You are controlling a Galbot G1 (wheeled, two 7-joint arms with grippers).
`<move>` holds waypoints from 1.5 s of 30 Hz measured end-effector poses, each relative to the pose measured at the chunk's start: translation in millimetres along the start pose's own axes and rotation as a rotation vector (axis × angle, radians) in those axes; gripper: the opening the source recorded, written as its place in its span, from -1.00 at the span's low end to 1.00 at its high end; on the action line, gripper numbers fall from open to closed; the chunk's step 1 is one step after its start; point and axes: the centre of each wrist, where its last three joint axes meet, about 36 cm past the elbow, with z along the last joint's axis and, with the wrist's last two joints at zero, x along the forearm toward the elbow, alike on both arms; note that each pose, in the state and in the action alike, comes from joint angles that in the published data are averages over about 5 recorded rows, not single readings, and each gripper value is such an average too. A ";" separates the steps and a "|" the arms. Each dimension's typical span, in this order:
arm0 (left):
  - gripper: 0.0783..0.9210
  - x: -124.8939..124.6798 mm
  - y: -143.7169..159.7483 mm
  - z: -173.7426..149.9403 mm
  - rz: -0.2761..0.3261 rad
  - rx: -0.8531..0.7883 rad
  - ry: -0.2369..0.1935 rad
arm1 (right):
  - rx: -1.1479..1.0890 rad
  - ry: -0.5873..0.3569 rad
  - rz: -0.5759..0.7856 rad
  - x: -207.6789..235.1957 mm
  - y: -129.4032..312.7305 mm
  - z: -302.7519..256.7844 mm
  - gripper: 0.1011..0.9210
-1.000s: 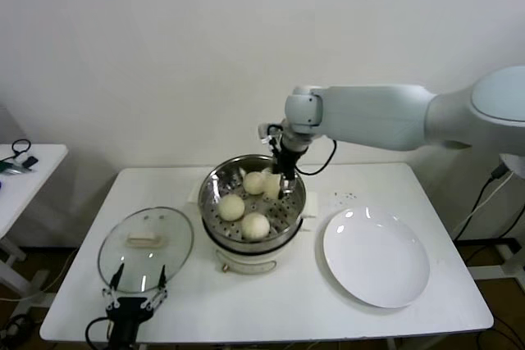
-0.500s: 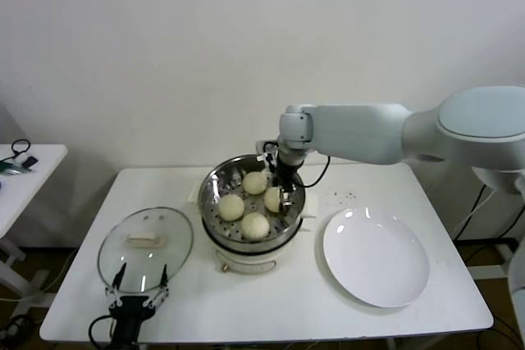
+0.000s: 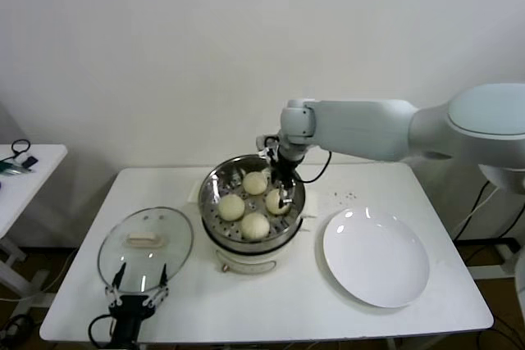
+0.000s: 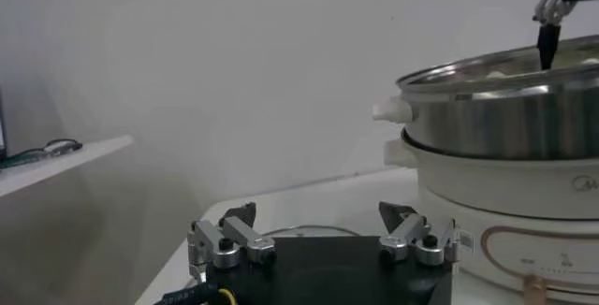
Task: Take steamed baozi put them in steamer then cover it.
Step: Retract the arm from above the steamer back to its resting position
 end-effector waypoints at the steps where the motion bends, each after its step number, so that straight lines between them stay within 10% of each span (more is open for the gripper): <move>1: 0.77 0.4 0.2 -0.1 0.000 -0.001 0.000 | 0.001 -0.007 0.005 4.3 0.1 0.9 0.76; 16: 0.77 -0.7 2.1 -5.6 -0.014 -0.004 -0.001 | 0.018 -0.235 0.235 46.8 23.2 57.8 0.76; 31: 0.77 -0.9 10.7 -10.6 -0.065 -0.018 0.000 | -0.160 -0.711 0.642 -4.5 93.7 146.0 0.76; 45: 0.77 -5.3 21.2 -20.3 -0.083 -0.130 -0.024 | -0.483 -0.964 0.910 -57.2 187.1 192.4 0.76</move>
